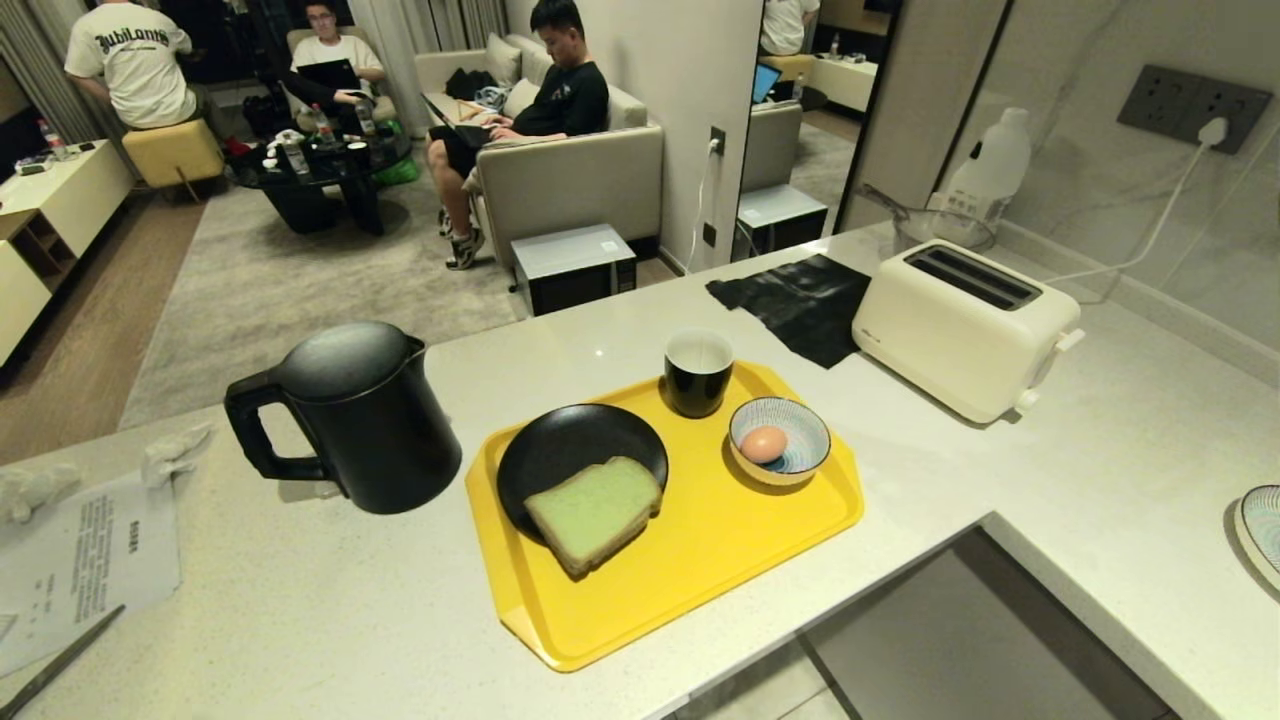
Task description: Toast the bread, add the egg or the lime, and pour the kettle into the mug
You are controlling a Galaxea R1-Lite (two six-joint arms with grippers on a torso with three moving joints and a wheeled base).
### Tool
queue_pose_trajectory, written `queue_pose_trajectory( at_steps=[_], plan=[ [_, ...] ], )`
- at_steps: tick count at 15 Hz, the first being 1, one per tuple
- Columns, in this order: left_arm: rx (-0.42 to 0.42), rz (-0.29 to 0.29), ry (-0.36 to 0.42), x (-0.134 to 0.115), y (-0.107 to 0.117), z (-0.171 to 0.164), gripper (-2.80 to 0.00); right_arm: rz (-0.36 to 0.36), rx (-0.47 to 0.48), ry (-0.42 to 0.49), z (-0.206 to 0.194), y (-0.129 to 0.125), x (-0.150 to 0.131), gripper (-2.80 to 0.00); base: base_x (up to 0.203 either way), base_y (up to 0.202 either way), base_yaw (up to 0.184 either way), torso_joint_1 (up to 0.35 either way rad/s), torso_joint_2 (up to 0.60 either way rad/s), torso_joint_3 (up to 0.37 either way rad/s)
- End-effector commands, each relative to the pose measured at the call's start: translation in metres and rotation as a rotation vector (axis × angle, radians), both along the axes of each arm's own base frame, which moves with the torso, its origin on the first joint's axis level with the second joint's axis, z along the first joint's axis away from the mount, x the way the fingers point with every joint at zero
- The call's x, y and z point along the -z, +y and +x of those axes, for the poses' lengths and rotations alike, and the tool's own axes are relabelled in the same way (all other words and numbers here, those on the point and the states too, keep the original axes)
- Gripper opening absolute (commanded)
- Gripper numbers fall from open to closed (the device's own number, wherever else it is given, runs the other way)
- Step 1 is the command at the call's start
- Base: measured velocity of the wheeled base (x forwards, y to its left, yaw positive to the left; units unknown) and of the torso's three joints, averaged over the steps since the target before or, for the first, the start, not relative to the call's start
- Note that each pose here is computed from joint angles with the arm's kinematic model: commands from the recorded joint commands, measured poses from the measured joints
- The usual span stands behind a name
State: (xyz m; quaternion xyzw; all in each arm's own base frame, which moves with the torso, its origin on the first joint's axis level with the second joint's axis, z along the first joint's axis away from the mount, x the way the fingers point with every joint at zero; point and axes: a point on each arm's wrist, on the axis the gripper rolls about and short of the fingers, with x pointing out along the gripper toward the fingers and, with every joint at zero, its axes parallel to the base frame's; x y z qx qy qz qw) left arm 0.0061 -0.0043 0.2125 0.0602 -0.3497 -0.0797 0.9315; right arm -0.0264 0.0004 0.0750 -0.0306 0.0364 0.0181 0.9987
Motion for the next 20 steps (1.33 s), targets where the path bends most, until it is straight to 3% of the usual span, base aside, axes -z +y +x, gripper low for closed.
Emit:
queue_pose_trajectory(
  at_steps=[1,6,9,10,14,18,20],
  plan=[
    [0.005,0.003,0.014,0.024,0.000,-0.012,-2.80,-0.001,-0.001,0.001,0.000,0.000,0.000,-2.80,0.000,0.000,0.000,0.000,0.00,0.000],
    [0.026,0.025,0.375,0.073,0.000,-0.010,-2.80,-0.001,-0.001,0.002,0.000,0.000,0.000,-2.80,0.000,0.000,0.000,0.000,0.00,0.000],
    [0.025,0.037,0.518,0.089,0.000,-0.008,-2.80,-0.001,-0.001,0.001,0.000,0.000,0.000,-2.80,0.000,0.000,0.000,0.000,0.00,0.000],
    [0.026,0.044,0.546,0.092,0.000,-0.008,-2.80,-0.001,-0.001,0.003,0.000,0.000,0.000,-2.80,0.000,0.000,0.000,0.000,0.00,0.000],
    [0.051,0.072,0.505,0.107,-0.002,-0.025,-2.80,-0.001,-0.001,0.003,0.000,0.000,0.000,-2.80,0.000,0.000,0.000,0.000,0.00,0.000],
    [0.065,0.056,0.540,0.121,-0.002,-0.031,-2.80,-0.001,-0.001,0.001,0.000,0.000,0.000,-2.80,0.000,0.000,0.000,0.000,0.00,0.000],
    [0.022,0.034,0.552,0.122,-0.001,-0.031,-2.80,-0.001,-0.001,0.002,0.000,0.000,0.000,-2.80,0.000,0.000,0.000,0.000,0.00,0.000]
  ],
)
